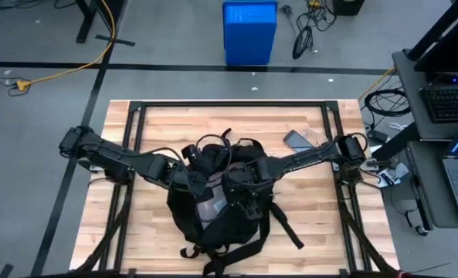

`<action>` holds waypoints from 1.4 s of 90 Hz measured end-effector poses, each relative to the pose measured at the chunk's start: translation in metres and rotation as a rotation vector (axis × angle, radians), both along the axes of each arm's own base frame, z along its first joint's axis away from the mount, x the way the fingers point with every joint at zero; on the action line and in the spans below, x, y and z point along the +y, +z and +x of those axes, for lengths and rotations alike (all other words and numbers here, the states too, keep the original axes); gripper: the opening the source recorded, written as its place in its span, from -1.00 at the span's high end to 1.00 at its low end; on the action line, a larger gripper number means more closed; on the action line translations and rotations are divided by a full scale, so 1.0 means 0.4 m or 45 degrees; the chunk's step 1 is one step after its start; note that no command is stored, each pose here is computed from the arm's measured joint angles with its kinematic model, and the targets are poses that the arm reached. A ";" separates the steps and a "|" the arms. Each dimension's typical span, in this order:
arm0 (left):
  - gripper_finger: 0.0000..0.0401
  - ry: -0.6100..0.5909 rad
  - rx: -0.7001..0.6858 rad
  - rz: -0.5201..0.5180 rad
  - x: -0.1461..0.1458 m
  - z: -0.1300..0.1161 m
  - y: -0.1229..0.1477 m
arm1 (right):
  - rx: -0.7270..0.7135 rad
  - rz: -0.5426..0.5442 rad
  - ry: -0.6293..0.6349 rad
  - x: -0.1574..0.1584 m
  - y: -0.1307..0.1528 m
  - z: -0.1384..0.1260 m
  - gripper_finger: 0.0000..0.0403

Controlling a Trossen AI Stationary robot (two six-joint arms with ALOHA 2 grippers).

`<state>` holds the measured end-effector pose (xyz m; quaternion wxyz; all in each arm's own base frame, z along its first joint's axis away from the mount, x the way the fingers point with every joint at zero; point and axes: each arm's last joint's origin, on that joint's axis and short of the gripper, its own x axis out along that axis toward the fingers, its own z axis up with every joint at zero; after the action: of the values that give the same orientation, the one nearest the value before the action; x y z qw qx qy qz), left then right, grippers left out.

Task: Unpack backpack
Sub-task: Put the charger cable into the black backpack

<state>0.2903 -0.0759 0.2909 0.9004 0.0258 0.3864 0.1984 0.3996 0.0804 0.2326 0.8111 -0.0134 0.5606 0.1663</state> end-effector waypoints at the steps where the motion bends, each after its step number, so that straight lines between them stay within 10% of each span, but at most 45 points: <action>1: 1.00 0.000 0.000 0.000 0.000 0.000 0.000 | 0.001 0.000 -0.003 -0.002 -0.003 0.002 0.52; 36: 1.00 -0.011 -0.008 -0.003 -0.006 0.000 0.000 | -0.147 -0.188 -0.007 0.002 0.010 0.016 0.99; 62: 1.00 -0.009 -0.003 -0.001 -0.005 0.000 0.000 | -0.550 -0.948 -0.027 0.093 0.085 0.010 1.00; 97: 1.00 -0.101 0.087 -0.037 -0.024 -0.015 -0.009 | -0.491 -0.543 0.070 0.059 0.057 0.034 0.96; 126: 1.00 -0.416 0.168 -0.032 -0.105 -0.043 -0.012 | -0.636 -0.343 0.153 0.089 0.216 -0.065 0.54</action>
<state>0.2729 -0.1181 0.2862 0.8936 0.0901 0.4378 0.0425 0.3735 0.1160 0.3189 0.9036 -0.1948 0.3588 0.1296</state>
